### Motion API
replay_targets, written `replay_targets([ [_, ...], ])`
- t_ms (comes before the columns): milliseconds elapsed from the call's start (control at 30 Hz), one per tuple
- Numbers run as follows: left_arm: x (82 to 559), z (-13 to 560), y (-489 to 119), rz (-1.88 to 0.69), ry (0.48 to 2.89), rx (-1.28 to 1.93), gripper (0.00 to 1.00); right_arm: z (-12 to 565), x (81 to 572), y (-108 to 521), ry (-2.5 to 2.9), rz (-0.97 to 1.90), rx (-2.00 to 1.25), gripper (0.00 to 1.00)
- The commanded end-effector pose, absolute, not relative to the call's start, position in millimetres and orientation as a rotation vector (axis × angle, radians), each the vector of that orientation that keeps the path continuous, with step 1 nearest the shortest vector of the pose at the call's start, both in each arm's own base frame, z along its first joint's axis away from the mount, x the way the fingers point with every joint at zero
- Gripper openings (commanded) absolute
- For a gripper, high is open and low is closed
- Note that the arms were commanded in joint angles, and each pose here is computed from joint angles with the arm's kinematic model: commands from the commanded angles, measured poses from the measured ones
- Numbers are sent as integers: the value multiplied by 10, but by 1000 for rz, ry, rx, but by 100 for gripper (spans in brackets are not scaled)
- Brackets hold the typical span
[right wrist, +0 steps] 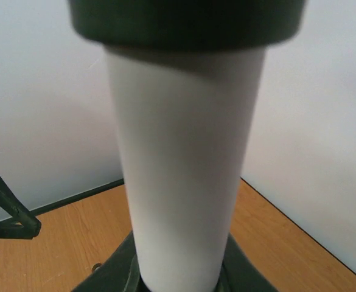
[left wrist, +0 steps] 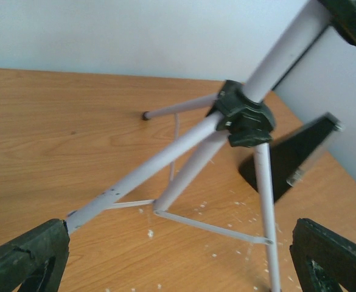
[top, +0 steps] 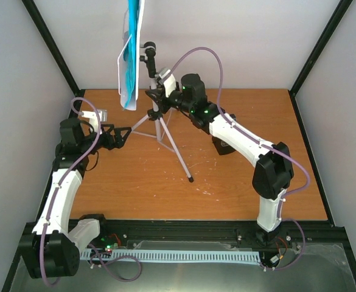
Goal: Pack up the instrument practice props
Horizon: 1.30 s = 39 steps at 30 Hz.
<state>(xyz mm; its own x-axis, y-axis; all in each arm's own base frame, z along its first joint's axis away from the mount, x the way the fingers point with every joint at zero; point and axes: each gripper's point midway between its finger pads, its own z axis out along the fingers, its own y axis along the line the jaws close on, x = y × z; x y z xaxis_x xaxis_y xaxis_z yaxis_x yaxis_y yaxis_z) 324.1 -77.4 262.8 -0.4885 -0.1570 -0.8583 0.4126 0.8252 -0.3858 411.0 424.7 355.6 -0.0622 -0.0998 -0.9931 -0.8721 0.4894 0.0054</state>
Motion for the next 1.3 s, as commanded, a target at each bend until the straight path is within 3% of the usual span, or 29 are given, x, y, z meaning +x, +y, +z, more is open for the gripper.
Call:
replay_targets([
  [0, 3079, 2761, -1060, -859, 1880, 405, 99, 3894, 3713, 4136, 1459, 920, -913, 3],
  [433, 2575, 2748, -1812, -1374, 1763, 754, 99, 3863, 2844, 3378, 1307, 1227, -1192, 3],
  [700, 2519, 2445, -2185, -1479, 1808, 852, 95, 3788, 2545, 3309, 1265, 1361, -1297, 3],
  [1067, 2398, 2298, -2538, -1636, 1785, 1004, 57, 3721, 2560, 3314, 1265, 1338, -1318, 3],
  [1267, 2404, 2283, -2591, -1671, 1785, 1018, 39, 3697, 2597, 3317, 1282, 1314, -1309, 9],
])
